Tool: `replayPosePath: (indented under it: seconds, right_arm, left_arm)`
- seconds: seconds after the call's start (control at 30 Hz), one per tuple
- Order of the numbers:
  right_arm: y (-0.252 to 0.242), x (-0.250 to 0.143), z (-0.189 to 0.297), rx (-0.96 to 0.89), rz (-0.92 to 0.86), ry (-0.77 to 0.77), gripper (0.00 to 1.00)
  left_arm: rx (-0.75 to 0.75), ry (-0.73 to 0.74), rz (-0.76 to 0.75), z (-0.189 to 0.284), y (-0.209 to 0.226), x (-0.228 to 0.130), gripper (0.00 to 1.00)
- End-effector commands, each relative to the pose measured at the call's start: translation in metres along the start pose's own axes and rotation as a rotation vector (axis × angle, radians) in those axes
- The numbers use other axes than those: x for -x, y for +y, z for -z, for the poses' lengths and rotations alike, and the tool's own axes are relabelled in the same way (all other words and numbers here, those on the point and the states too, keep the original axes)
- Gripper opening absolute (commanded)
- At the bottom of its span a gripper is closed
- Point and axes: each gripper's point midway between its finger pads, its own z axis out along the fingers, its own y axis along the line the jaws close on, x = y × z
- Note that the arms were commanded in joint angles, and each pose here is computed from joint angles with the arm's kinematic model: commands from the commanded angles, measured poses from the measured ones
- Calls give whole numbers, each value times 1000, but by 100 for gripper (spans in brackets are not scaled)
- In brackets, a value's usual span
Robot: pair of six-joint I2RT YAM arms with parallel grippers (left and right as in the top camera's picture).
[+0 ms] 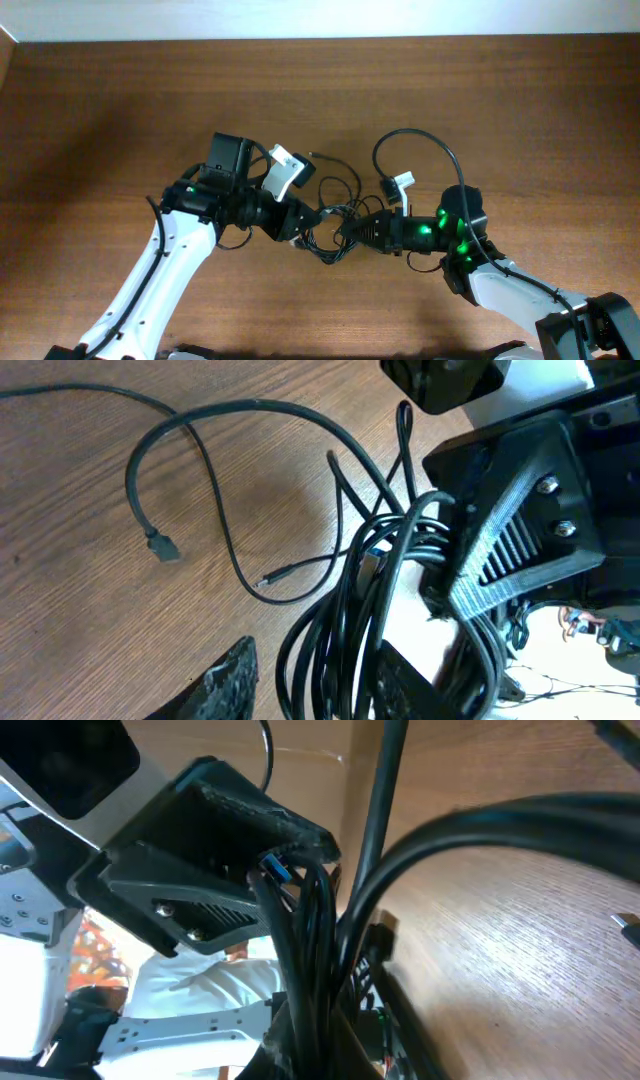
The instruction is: Untangle cables
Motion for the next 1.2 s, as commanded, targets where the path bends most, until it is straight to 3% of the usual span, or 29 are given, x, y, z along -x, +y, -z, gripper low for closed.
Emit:
replayPosePath:
  seconds: [0.0, 0.2, 0.3, 0.33, 0.37, 0.43, 0.47, 0.5, 0.53, 0.63, 0.73, 0.8, 0.83, 0.93, 0.97, 1.0, 1.17]
  right_arm:
    - [8, -4, 1, 26, 9, 40, 4]
    - [11, -8, 1, 40, 24, 64, 4]
    - [34, -9, 3, 110, 179, 80, 4]
    - [34, -9, 3, 110, 178, 81, 4]
    - [34, -9, 3, 110, 178, 81, 4]
    - [34, -10, 3, 110, 177, 82, 4]
    - [34, -10, 3, 111, 178, 87, 4]
    - [34, -12, 4, 114, 179, 96, 4]
    - [34, -14, 4, 117, 183, 107, 4]
    - [34, -14, 4, 118, 199, 105, 4]
    - [34, -13, 4, 120, 281, 96, 12]
    - [33, -4, 3, 104, 278, 46, 18]
    - [31, -1, 2, 95, 284, 27, 27]
    - [18, 7, 1, 44, 220, -21, 29]
    - [12, 11, 1, 23, 194, -42, 43]
    - [7, 13, 1, 2, 167, -59, 48]
    - [-16, 31, -1, -91, -31, -189, 58]
  left_arm:
    - [57, 10, -20, -2, 12, -3, 18]
    - [67, -25, -30, -3, 15, 6, 11]
    - [64, -13, -19, -6, 17, 4, 26]
    - [61, 0, 23, -10, 20, 1, 41]
    - [58, 12, 57, -14, 23, -1, 44]
    - [52, 13, 79, -20, 27, 0, 34]
    - [25, -10, 97, -21, 24, 6, 16]
    - [0, -33, 87, -21, 21, 12, 4]
    - [-12, -47, 76, -21, 19, 15, 0]
    - [-59, -57, 73, -20, 11, 18, 0]
    - [-5, -95, 134, -13, 29, 24, 0]
    - [29, -155, 258, 5, 54, 29, 0]
    - [37, -164, 285, 8, 59, 29, 0]
    - [45, -190, 411, 15, 68, 30, 0]
    - [45, -190, 415, 15, 68, 30, 0]
    - [41, -192, 493, 15, 69, 30, 0]
    - [100, -202, 642, 15, 80, 28, 0]
